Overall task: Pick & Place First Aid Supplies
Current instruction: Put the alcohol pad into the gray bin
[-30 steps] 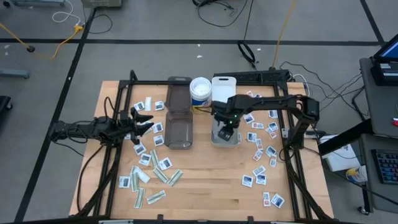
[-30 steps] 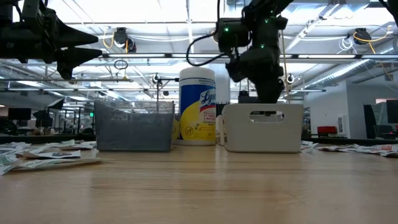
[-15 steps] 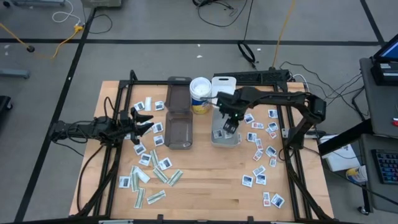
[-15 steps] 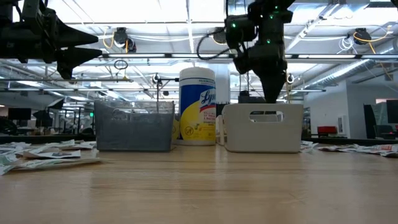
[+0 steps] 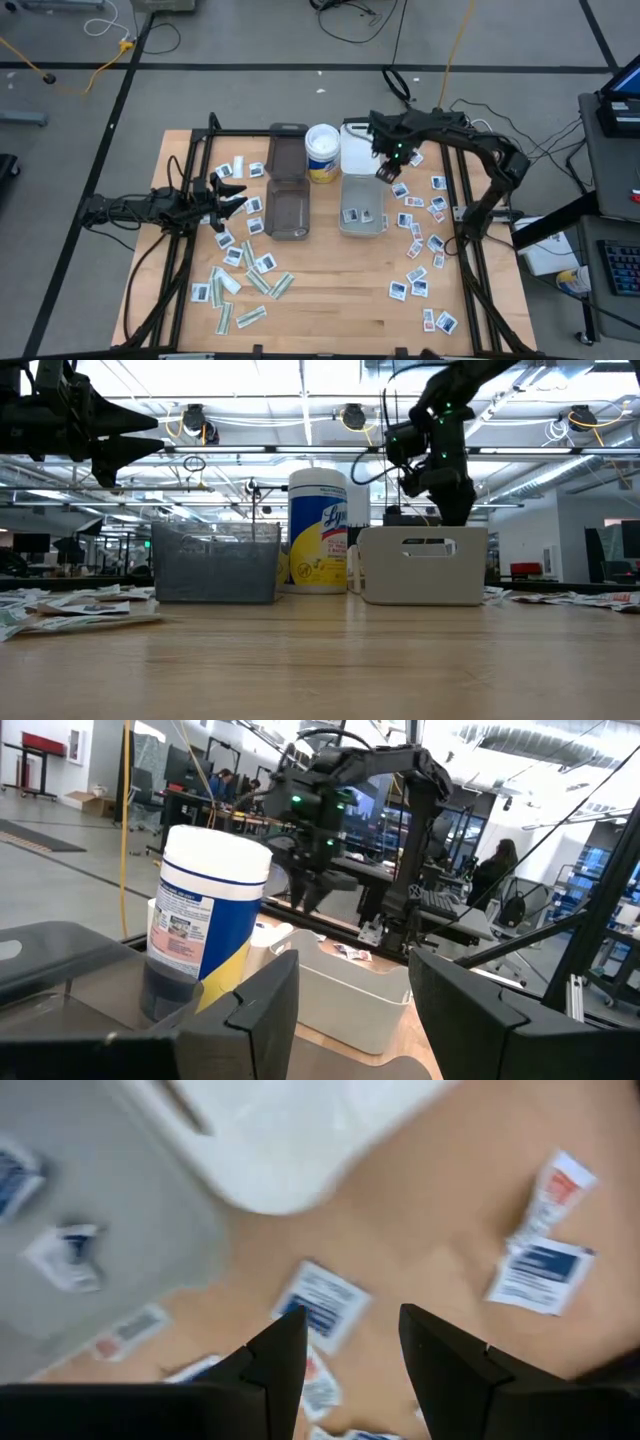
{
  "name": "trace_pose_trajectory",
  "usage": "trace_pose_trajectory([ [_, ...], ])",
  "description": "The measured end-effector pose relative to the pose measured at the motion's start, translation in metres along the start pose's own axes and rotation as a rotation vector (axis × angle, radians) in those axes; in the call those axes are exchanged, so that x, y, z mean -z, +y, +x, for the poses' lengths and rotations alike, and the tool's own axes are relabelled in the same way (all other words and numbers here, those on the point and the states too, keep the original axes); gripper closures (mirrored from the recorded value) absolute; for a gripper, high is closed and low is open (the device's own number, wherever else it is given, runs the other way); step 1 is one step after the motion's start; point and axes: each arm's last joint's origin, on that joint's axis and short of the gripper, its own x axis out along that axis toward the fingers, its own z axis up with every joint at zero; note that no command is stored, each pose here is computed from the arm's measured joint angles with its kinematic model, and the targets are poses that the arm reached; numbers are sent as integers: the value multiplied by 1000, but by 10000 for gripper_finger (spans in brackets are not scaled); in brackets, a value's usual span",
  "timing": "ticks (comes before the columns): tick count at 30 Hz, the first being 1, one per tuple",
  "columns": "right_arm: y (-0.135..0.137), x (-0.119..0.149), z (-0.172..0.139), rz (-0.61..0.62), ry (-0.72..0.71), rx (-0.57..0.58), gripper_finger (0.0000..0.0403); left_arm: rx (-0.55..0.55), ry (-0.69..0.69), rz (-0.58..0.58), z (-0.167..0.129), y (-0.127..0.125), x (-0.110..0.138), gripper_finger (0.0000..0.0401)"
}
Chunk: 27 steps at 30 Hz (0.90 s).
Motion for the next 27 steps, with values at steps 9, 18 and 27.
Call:
trace_pose_trajectory([
  [9, -62, 6, 2, 101, -10, 2, 245, 0, 1, 0, 0, 0, 0, 205],
  [18, -108, 16, 4, 180, -38, 60, 245, 0, 1, 0, 0, 0, 0, 205],
  [27, -123, 9, 25, 230, 3, 48, 245, 0, 0, 0, 0, 0, 0, 205],
])
